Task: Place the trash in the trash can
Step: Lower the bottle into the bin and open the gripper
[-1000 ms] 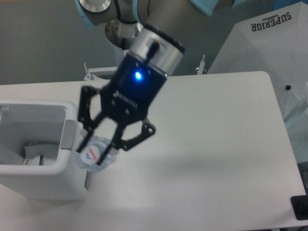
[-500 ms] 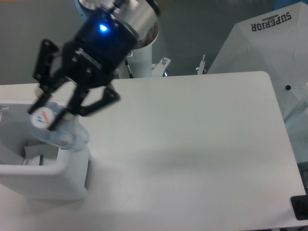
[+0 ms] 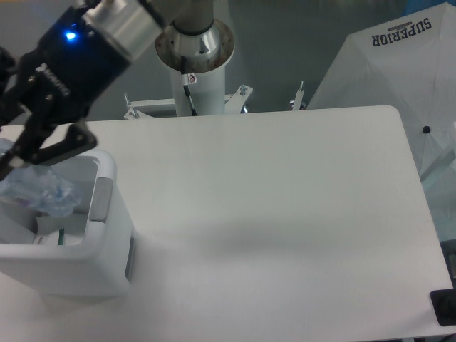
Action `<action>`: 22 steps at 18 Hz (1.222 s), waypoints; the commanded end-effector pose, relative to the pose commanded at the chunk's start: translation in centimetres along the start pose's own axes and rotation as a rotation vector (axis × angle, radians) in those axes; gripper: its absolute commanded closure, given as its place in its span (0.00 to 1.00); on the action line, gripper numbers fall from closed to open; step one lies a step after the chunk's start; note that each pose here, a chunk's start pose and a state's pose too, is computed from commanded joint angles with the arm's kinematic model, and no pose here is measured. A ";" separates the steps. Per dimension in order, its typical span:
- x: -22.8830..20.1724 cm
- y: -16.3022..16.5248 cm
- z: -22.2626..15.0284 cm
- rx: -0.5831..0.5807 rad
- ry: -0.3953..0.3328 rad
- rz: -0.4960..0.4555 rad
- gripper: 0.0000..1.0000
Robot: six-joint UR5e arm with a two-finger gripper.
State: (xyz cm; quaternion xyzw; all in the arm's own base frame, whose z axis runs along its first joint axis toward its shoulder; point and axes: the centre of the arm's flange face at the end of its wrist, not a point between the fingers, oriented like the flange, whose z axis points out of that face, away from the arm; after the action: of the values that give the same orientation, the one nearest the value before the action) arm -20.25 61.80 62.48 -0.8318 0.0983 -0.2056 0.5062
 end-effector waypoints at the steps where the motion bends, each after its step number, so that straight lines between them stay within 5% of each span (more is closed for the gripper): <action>1: 0.0 0.8 0.8 -0.004 0.008 0.011 0.89; 12: -0.3 6.3 4.6 -0.062 0.055 0.054 0.78; 16: -0.7 7.9 5.3 -0.078 0.066 0.061 0.52; 19: -0.6 8.4 5.4 -0.082 0.069 0.061 0.11; 22: -0.1 8.2 4.6 -0.078 0.060 0.065 0.01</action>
State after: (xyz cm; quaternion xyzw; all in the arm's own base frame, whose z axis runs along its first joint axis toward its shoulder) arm -17.99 61.67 53.34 -0.8408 0.1485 -0.2099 0.4765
